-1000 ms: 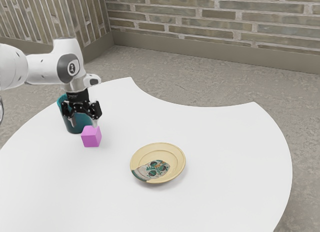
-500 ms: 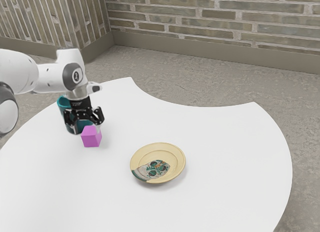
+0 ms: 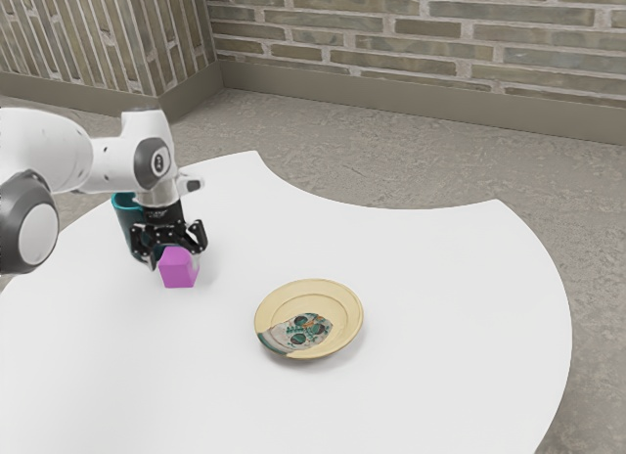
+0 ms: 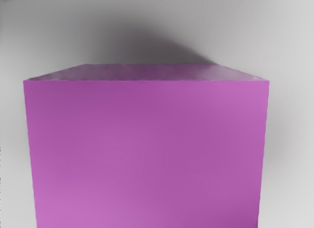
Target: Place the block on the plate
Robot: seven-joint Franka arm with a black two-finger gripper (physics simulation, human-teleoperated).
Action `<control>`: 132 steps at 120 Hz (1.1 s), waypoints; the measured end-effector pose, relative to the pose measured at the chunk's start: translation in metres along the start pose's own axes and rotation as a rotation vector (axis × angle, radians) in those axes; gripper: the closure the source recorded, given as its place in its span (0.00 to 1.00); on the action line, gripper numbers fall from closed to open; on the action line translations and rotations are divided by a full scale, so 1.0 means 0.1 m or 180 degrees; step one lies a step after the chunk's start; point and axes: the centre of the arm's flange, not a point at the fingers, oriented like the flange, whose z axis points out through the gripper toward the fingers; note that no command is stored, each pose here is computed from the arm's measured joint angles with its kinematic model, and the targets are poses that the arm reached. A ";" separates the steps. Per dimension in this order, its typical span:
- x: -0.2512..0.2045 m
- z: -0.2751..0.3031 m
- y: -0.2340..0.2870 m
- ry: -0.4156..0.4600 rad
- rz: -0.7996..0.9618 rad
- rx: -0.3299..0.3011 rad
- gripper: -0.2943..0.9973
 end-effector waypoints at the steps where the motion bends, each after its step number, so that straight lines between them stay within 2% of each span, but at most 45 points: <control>1: 0.00 0.01 0.00 -0.0002 -0.0003 0.0001 0.23; 20: 0.04 0.11 -0.03 -0.0023 -0.0035 0.0005 0.23; 54: 0.06 0.10 -0.02 0.0019 -0.0053 0.0010 0.44; 92: 0.05 0.01 -0.02 0.0069 -0.0064 0.0036 0.48; 109: -0.01 -0.25 0.01 0.0183 -0.0036 0.0040 0.49; 132: -0.25 -0.63 0.51 0.0320 0.0222 0.0049 0.51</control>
